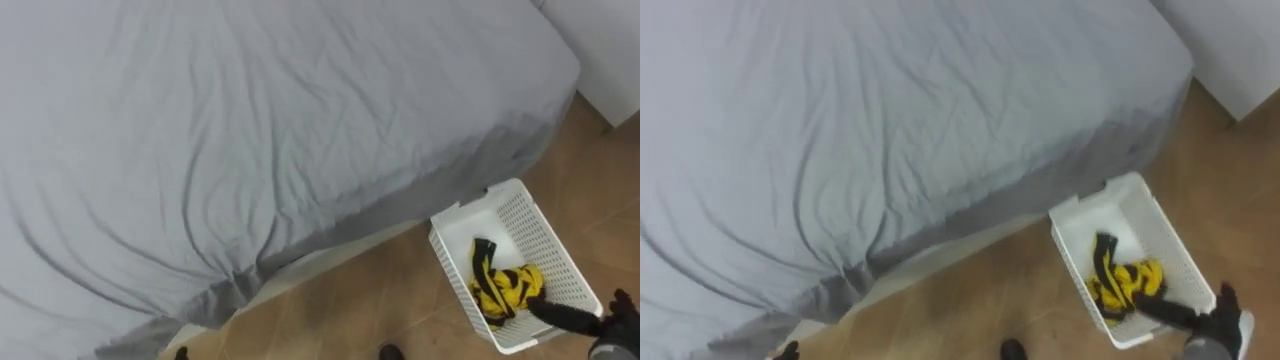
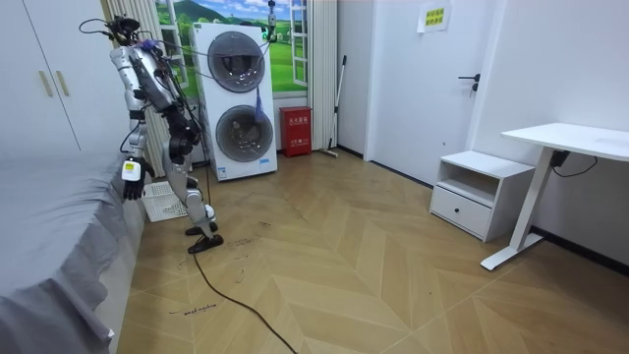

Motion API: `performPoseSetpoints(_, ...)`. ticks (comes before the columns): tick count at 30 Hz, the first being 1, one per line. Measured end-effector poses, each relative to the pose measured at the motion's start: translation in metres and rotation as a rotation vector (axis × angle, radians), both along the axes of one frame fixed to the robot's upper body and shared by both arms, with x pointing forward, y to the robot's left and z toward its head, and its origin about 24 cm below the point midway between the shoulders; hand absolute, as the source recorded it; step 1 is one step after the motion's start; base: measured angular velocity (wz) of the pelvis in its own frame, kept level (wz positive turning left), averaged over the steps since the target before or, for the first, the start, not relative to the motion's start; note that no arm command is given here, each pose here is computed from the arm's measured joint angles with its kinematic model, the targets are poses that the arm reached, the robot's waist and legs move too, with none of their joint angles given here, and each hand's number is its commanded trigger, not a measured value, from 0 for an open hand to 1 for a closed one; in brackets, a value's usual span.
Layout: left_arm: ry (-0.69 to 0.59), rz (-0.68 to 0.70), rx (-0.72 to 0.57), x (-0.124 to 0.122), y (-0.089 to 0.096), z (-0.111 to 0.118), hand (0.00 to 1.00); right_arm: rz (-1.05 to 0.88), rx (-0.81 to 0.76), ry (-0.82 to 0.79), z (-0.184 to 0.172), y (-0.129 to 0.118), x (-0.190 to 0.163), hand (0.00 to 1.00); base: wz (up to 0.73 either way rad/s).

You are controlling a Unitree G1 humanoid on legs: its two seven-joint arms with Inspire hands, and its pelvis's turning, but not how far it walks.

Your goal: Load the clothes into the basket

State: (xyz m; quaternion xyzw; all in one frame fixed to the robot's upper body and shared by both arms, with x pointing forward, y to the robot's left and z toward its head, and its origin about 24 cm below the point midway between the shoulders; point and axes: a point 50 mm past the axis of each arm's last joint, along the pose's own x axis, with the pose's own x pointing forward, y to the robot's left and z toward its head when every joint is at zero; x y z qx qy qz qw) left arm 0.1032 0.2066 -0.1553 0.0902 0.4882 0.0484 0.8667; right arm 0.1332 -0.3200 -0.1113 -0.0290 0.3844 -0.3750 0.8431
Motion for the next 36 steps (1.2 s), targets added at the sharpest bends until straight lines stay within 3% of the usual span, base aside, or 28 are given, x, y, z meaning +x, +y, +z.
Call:
performPoseSetpoints(5, 0.029, -0.03, 0.039, -0.013, 0.004, -0.002, 0.0, -0.013, 0.177, 0.149, -0.035, 0.037, -0.057, 0.0, 0.37)
performPoseSetpoints(9, 0.038, -0.02, 0.031, -0.017, -0.001, -0.004, 0.0, 0.026, 0.279, 0.204, -0.047, 0.061, -0.08, 0.0, 0.24)
performPoseSetpoints(15, 0.069, 0.008, 0.03, -0.024, -0.002, -0.007, 0.0, 0.131, 0.356, 0.239, -0.052, 0.077, -0.079, 0.0, 0.1)
performPoseSetpoints(24, 0.057, -0.073, 0.063, -0.015, -0.005, -0.006, 0.0, 0.363, 0.363, 0.271, -0.053, 0.094, -0.054, 0.0, 0.18)
performPoseSetpoints(31, 0.096, -0.053, 0.065, -0.024, -0.002, -0.009, 0.0, 0.37, 0.37, 0.282, -0.053, 0.096, -0.052, 0.0, 0.14)
performPoseSetpoints(36, 0.124, 0.034, 0.067, -0.034, 0.006, -0.01, 0.0, 0.378, 0.391, 0.303, -0.055, 0.101, -0.056, 0.0, 0.03)
